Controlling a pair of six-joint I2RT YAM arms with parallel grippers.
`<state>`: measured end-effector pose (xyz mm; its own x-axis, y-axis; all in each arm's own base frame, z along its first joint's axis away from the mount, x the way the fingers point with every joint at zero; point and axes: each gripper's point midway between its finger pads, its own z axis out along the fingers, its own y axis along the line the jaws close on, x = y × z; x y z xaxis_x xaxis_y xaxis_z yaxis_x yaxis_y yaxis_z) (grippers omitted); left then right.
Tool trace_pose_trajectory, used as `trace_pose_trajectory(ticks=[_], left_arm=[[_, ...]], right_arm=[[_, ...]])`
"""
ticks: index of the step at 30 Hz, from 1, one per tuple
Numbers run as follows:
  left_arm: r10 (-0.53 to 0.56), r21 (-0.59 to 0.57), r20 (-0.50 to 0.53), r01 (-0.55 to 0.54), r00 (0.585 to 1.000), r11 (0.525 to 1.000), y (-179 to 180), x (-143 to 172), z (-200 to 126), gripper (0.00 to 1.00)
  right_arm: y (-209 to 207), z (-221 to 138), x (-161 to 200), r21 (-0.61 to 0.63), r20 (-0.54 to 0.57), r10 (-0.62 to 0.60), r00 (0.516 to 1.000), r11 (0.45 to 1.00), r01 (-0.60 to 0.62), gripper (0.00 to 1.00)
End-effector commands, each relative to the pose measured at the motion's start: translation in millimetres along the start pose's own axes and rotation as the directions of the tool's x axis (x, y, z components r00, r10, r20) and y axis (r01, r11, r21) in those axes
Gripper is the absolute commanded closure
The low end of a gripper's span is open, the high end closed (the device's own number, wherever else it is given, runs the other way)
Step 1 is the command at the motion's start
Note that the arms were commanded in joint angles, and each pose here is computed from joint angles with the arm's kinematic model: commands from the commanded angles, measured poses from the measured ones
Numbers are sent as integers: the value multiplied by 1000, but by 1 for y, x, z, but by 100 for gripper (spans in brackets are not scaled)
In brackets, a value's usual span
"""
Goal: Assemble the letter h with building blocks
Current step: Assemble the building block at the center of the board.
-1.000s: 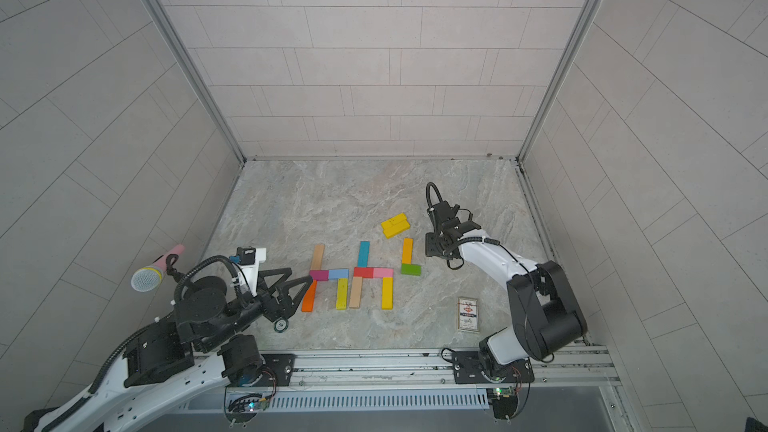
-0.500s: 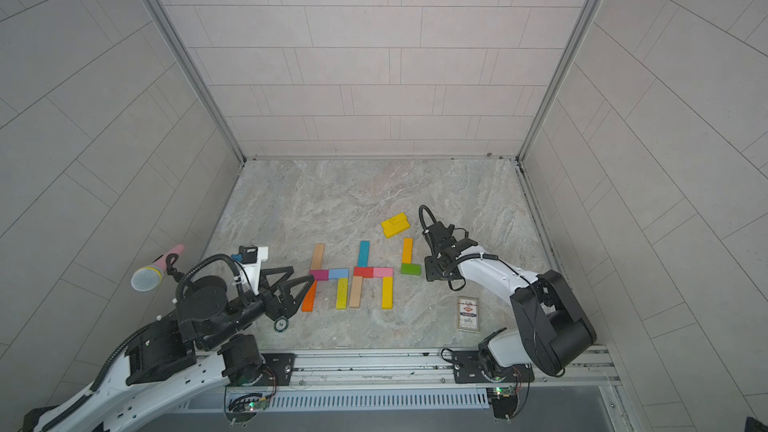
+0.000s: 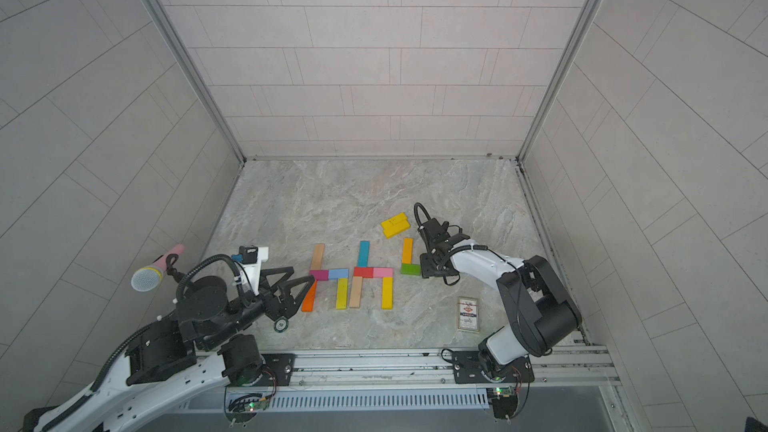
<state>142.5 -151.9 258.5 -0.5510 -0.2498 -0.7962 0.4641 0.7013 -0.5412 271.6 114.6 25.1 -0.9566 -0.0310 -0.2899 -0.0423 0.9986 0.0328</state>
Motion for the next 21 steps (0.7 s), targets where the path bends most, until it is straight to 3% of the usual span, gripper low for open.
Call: trace_pose_trajectory(ticks=[1, 11, 21], left_arm=[[6, 3, 11, -6, 1000, 1000, -1, -2, 2, 0], [14, -4, 10, -14, 1000, 1000, 0, -2, 3, 0], [14, -5, 5, -14, 1000, 1000, 0, -1, 3, 0]], right_arm=[[4, 1, -4, -5, -2, -16, 1000, 1000, 16, 44], [-2, 8, 4, 25, -27, -5, 1000, 1000, 6, 42], [-6, 6, 2, 40, -13, 11, 1000, 999, -10, 30]])
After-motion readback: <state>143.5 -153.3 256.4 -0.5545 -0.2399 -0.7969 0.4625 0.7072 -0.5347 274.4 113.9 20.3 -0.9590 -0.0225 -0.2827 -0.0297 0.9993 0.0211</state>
